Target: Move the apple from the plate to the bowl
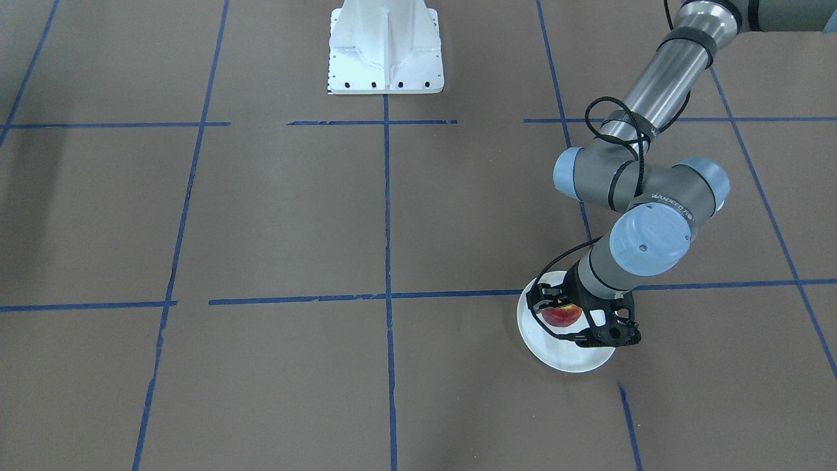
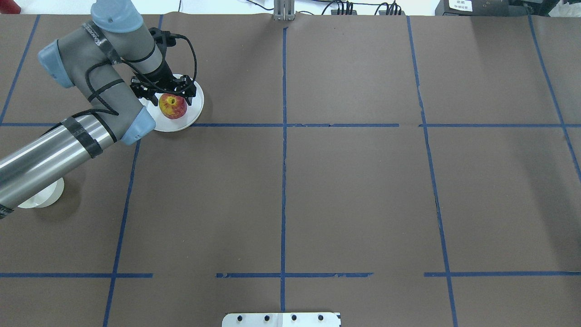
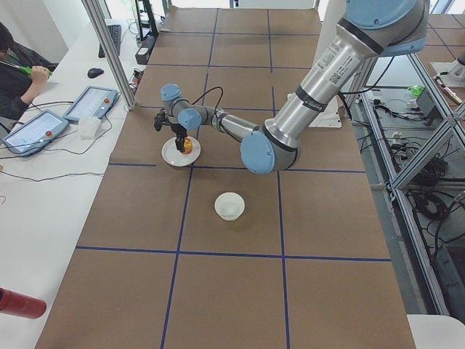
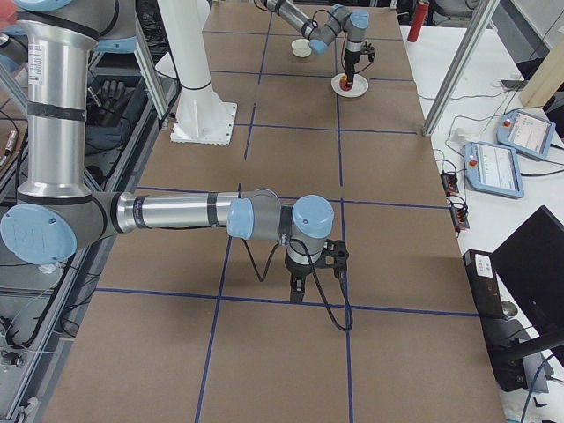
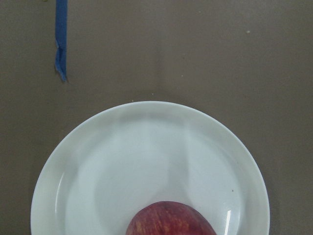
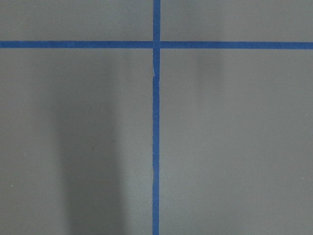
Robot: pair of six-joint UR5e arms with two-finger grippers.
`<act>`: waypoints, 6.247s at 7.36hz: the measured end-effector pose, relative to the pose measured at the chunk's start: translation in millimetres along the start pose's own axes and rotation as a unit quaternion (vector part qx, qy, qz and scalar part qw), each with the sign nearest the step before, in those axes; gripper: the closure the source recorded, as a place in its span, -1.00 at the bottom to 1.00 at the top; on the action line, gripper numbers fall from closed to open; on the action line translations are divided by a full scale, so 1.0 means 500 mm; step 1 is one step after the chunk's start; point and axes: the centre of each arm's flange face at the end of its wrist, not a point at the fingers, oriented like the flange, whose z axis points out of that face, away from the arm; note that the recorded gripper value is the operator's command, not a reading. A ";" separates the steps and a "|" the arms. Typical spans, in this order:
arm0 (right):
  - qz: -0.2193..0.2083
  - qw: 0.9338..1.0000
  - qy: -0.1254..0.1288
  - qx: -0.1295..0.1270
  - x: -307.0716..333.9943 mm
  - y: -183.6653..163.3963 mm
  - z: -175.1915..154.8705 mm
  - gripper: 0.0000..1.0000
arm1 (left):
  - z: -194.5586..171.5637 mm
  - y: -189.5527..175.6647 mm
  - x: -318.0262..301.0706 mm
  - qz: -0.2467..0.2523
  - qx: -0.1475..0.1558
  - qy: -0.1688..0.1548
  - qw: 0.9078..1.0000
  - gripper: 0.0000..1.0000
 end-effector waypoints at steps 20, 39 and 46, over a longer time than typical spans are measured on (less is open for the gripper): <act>0.000 1.000 0.000 0.000 0.000 0.000 0.000 -1.00 | -0.093 0.469 -0.637 0.021 0.058 -0.004 0.998 -0.11; 0.000 1.000 0.000 0.000 0.000 0.000 0.000 -1.00 | -0.354 0.377 -1.069 0.101 0.015 0.016 0.995 -1.00; 0.000 1.000 0.000 0.000 0.000 0.000 0.000 -1.00 | -0.404 0.410 -1.177 0.039 0.018 -0.067 0.997 -1.00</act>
